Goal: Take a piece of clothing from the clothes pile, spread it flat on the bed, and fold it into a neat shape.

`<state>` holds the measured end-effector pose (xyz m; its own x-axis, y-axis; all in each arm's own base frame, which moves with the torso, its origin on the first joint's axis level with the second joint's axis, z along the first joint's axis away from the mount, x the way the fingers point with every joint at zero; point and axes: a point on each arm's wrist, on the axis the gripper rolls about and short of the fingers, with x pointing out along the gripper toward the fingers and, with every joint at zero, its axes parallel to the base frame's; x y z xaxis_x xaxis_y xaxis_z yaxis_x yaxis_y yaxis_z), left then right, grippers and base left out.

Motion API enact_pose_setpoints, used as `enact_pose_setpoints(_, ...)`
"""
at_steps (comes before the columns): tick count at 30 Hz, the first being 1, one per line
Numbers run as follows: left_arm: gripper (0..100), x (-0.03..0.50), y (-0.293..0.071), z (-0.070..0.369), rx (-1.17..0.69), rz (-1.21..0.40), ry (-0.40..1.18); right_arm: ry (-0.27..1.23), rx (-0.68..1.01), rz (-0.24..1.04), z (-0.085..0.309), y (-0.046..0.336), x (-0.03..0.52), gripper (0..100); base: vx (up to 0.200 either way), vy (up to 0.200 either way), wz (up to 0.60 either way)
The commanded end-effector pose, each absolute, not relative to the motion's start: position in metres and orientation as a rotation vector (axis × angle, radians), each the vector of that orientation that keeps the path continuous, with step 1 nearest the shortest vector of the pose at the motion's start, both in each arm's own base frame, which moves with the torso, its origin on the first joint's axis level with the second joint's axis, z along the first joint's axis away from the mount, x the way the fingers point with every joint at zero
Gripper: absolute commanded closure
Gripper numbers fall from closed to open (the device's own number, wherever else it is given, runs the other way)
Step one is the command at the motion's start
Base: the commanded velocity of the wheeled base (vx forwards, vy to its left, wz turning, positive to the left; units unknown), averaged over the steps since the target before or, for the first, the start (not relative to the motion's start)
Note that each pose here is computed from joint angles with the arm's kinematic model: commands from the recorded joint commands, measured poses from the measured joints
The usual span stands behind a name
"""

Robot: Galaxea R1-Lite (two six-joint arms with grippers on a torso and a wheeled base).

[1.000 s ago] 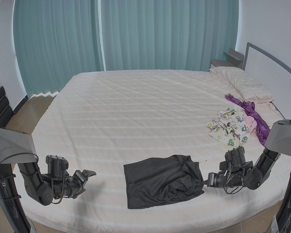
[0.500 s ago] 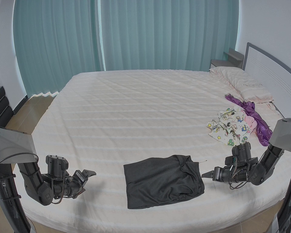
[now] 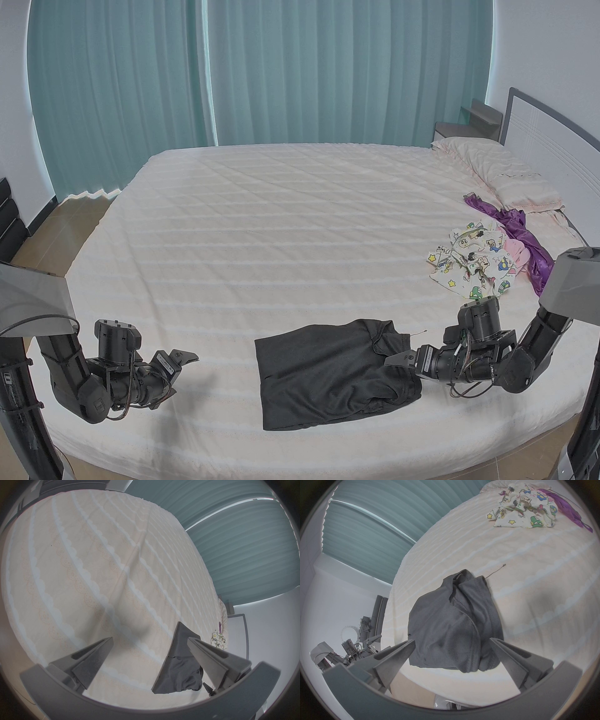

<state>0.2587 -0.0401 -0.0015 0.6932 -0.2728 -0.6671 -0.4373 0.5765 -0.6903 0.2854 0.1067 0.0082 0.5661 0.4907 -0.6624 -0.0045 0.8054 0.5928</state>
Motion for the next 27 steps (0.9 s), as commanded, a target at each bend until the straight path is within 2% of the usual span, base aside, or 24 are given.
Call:
enact_pose_setpoints(1, 0, 0.259, -0.04, -0.002, -0.981, 0.11, 0.833, 0.99, 0.559, 0.309, -0.022, 0.116, 0.284, 0, 0.0, 0.0, 0.0)
enact_pose_setpoints(14, 0, 0.259, -0.04, -0.002, -0.982, 0.111, 0.832, 1.001, 0.533, 0.294, -0.033, 0.124, 0.283, 0, 0.0, 0.0, 0.0)
enact_pose_setpoints(15, 0, 0.259, -0.04, -0.002, -0.981, 0.11, 0.833, 0.997, 0.534, 0.291, -0.032, 0.125, 0.283, 100, 0.0, 0.0, 0.0)
enact_pose_setpoints(27, 0, 0.259, -0.04, -0.002, -0.983, 0.112, 0.832, 0.933, 0.55, 0.297, -0.005, 0.114, 0.277, 100, 0.0, 0.0, 0.0)
